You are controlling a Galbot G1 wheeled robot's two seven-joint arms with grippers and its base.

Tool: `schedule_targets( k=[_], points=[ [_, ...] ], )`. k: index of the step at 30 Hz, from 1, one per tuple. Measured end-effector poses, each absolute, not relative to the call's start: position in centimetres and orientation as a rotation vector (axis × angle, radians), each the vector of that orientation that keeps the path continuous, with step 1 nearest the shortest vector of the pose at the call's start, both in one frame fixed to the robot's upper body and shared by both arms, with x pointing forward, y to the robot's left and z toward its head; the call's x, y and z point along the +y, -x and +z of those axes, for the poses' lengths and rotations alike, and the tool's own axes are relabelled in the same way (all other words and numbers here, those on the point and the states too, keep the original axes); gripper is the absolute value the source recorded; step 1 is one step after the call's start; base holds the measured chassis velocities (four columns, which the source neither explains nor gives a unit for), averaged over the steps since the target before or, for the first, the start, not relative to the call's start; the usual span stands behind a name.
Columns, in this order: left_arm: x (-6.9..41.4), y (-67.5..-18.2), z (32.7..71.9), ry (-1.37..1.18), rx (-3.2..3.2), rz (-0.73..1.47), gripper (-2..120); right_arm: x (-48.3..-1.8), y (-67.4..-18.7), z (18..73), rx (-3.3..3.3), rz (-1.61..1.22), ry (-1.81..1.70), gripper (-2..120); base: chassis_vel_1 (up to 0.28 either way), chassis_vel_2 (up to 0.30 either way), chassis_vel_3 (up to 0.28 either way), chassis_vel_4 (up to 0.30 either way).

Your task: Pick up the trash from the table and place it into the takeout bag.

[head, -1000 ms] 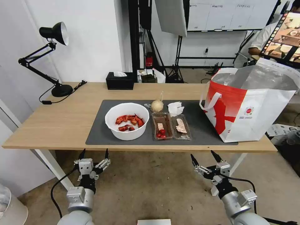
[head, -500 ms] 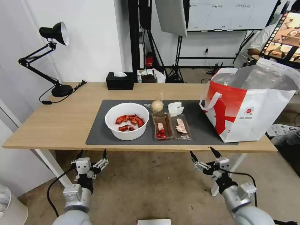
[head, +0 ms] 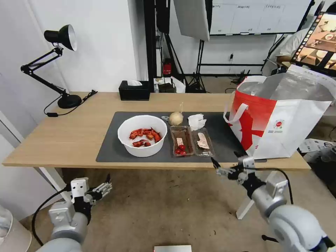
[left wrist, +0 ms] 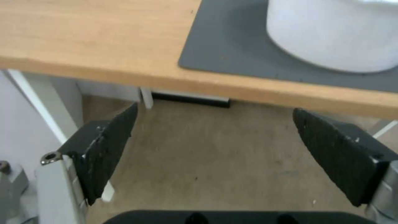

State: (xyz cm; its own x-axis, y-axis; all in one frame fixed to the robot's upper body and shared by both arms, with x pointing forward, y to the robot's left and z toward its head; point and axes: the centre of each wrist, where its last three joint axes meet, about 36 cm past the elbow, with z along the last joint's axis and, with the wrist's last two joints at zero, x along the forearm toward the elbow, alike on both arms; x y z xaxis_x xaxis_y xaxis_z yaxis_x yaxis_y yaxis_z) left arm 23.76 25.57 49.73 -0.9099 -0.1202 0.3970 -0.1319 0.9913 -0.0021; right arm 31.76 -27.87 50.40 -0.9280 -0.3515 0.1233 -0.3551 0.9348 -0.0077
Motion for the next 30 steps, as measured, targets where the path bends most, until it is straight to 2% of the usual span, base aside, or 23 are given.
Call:
schedule_targets(
  k=[9,19,30],
  points=[
    [25.4,-23.7,49.6,-0.164,-2.764,0.061,100,-27.8,-31.6,50.4,-2.973,0.038,-0.546,100,0.0,0.0,0.0,0.0],
    [24.4,-23.9,47.1,-0.078,-3.014,0.155,100,-27.7,-31.5,49.6,-2.957,0.036,-0.53,100,0.0,0.0,0.0,0.0],
    [23.8,-23.7,46.0,-0.043,-3.084,0.16,100,-27.6,-31.3,49.3,-2.952,0.026,-0.526,100,0.0,0.0,0.0,0.0]
  ],
)
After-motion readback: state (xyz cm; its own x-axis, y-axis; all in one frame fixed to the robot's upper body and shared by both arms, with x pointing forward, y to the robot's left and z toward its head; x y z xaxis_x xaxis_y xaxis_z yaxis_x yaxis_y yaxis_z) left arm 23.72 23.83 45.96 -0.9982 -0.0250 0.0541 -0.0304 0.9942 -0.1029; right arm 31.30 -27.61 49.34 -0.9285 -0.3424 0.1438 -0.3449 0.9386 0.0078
